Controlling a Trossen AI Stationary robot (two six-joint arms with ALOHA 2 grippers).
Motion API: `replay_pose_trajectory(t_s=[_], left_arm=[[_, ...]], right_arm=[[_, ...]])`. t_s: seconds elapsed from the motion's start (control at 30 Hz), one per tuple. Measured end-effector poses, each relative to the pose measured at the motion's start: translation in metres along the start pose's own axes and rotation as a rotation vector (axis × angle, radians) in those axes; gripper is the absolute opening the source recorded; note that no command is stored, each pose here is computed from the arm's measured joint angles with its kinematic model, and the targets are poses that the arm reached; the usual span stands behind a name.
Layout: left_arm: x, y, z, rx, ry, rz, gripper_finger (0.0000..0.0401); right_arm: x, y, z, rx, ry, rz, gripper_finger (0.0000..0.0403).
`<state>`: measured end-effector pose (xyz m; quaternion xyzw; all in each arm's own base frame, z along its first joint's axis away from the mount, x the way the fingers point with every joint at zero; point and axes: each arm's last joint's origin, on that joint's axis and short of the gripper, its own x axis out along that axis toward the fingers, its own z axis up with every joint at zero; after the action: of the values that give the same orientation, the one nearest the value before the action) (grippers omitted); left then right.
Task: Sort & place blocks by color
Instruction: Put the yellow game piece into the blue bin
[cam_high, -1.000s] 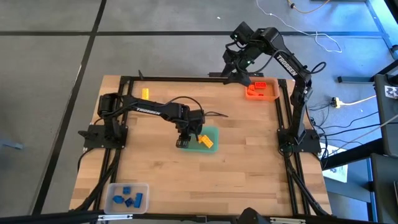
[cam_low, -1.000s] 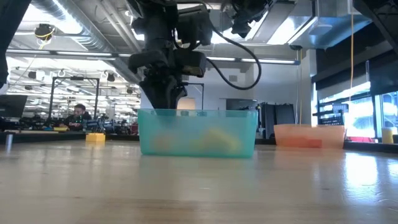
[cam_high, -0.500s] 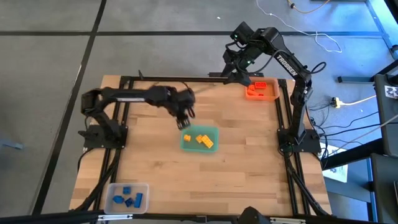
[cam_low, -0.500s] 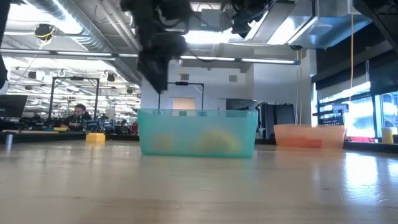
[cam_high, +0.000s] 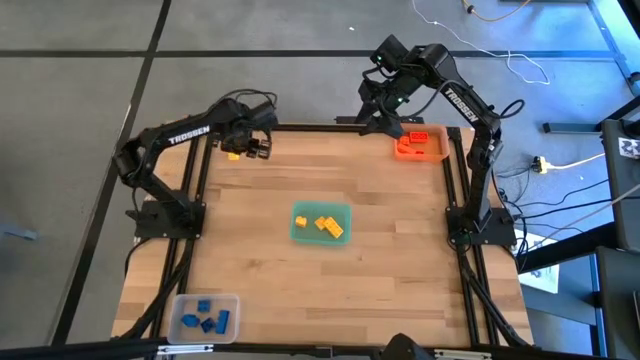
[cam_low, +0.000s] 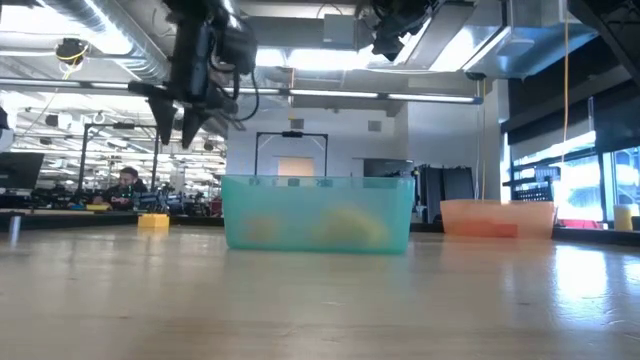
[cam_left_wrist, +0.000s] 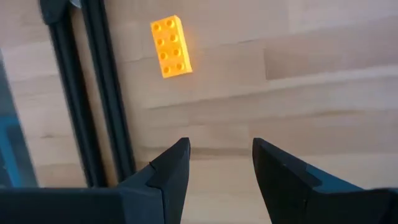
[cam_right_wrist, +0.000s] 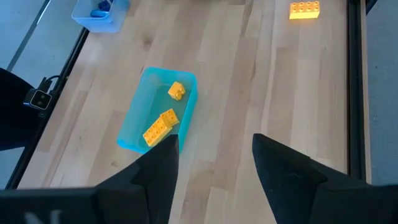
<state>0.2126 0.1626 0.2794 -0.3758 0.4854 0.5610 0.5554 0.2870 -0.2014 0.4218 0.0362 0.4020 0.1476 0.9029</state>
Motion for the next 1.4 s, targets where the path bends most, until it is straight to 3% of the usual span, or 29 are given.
replay_pose_trajectory(t_s=[0.23,0.47,0.67,1.4], left_arm=[[0.035,0.023,0.023,-0.134,0.085,0.035,0.0166],[0.071,0.042,0.037,-0.251,0.127,-0.054,0.0166],[0.085,0.057,0.045,-0.322,0.119,-0.06,0.0166],[0.141,0.063,0.061,-0.325,0.213,0.036,0.0166]], right_arm=[[0.0,0.0,0.0,-0.004,-0.001,0.0,0.0205],[0.0,0.0,0.0,-0.055,-0.001,0.0,0.0205],[0.0,0.0,0.0,-0.056,-0.001,0.0,0.0205],[0.0,0.0,0.0,-0.061,-0.001,0.0,0.0205]])
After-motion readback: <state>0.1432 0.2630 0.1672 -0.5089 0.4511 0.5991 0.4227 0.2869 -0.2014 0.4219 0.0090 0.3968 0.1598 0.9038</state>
